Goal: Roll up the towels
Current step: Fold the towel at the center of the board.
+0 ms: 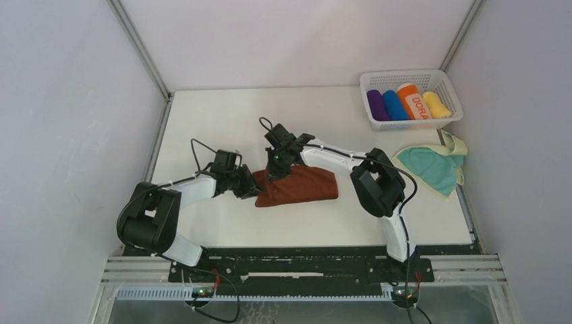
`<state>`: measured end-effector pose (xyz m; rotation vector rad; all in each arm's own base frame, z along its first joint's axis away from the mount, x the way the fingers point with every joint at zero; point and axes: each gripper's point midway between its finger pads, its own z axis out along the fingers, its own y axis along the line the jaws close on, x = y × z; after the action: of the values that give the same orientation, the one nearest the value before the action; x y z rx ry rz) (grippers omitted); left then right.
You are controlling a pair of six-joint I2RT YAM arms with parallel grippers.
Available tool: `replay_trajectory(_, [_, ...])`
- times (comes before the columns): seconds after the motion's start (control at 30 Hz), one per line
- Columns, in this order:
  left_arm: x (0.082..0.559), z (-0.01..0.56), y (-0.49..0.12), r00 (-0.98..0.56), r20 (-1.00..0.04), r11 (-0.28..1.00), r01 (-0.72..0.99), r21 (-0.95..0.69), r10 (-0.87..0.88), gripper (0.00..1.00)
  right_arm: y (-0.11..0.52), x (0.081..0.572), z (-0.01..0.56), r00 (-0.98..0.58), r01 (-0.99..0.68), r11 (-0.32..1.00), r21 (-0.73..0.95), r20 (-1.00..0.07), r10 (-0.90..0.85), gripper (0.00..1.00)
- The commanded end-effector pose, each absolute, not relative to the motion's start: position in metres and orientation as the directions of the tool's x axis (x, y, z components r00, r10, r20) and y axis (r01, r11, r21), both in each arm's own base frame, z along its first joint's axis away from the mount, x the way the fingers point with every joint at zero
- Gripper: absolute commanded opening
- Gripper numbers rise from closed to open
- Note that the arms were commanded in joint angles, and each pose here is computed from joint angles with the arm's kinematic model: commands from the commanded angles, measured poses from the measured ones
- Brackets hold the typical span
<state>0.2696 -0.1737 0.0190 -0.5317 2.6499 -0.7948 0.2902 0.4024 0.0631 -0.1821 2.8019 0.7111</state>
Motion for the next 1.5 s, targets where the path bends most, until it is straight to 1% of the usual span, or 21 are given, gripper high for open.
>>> replay_trajectory(0.0, [0.263,0.010,-0.167,-0.883,-0.197,0.802,-0.267,-0.534,-0.426,0.32,0.428,0.298,0.081,-0.952,-0.199,0.821,0.535,-0.306,-0.031,0.01])
replay_trajectory(0.2, [0.262,0.009,-0.166,-0.884,-0.197,0.806,-0.270,-0.527,-0.425,0.32,0.431,0.296,0.086,-0.950,-0.208,0.808,0.552,-0.310,-0.033,0.00])
replay_trajectory(0.4, [0.261,0.009,-0.166,-0.884,-0.198,0.809,-0.269,-0.522,-0.423,0.31,0.433,0.294,0.108,-0.934,-0.246,0.790,0.562,-0.354,-0.039,0.00])
replay_trajectory(0.6, [0.262,0.009,-0.165,-0.884,-0.205,0.814,-0.267,-0.515,-0.420,0.30,0.431,0.289,0.116,-0.923,-0.273,0.793,0.545,-0.380,-0.057,0.00])
replay_trajectory(0.77, [0.262,0.010,-0.164,-0.884,-0.207,0.817,-0.267,-0.512,-0.419,0.30,0.433,0.285,0.102,-0.934,-0.267,0.795,0.545,-0.348,-0.075,0.00])
replay_trajectory(0.83, [0.262,0.012,-0.163,-0.882,-0.211,0.818,-0.269,-0.508,-0.421,0.32,0.433,0.284,0.092,-0.939,-0.259,0.799,0.542,-0.335,-0.077,0.01])
replay_trajectory(0.93, [0.260,0.015,-0.156,-0.874,-0.234,0.831,-0.275,-0.483,-0.425,0.37,0.435,0.283,0.086,-0.943,-0.259,0.797,0.546,-0.323,-0.085,0.08])
replay_trajectory(0.97, [0.260,0.017,-0.152,-0.870,-0.245,0.837,-0.279,-0.471,-0.428,0.39,0.436,0.282,0.088,-0.942,-0.263,0.792,0.551,-0.325,-0.087,0.12])
replay_trajectory(1.1, [0.253,0.022,-0.134,-0.846,-0.292,0.856,-0.309,-0.414,-0.447,0.49,0.436,0.282,0.108,-0.926,-0.300,0.771,0.561,-0.365,-0.094,0.26])
replay_trajectory(1.3, [0.238,0.036,-0.103,-0.789,-0.367,0.857,-0.367,-0.362,-0.492,0.62,0.424,0.276,0.153,-0.889,-0.370,0.734,0.570,-0.447,-0.100,0.39])
replay_trajectory(1.47, [0.238,0.067,-0.090,-0.748,-0.454,0.867,-0.347,-0.357,-0.485,0.66,0.387,0.275,0.169,-0.858,-0.385,0.738,0.554,-0.510,-0.065,0.46])
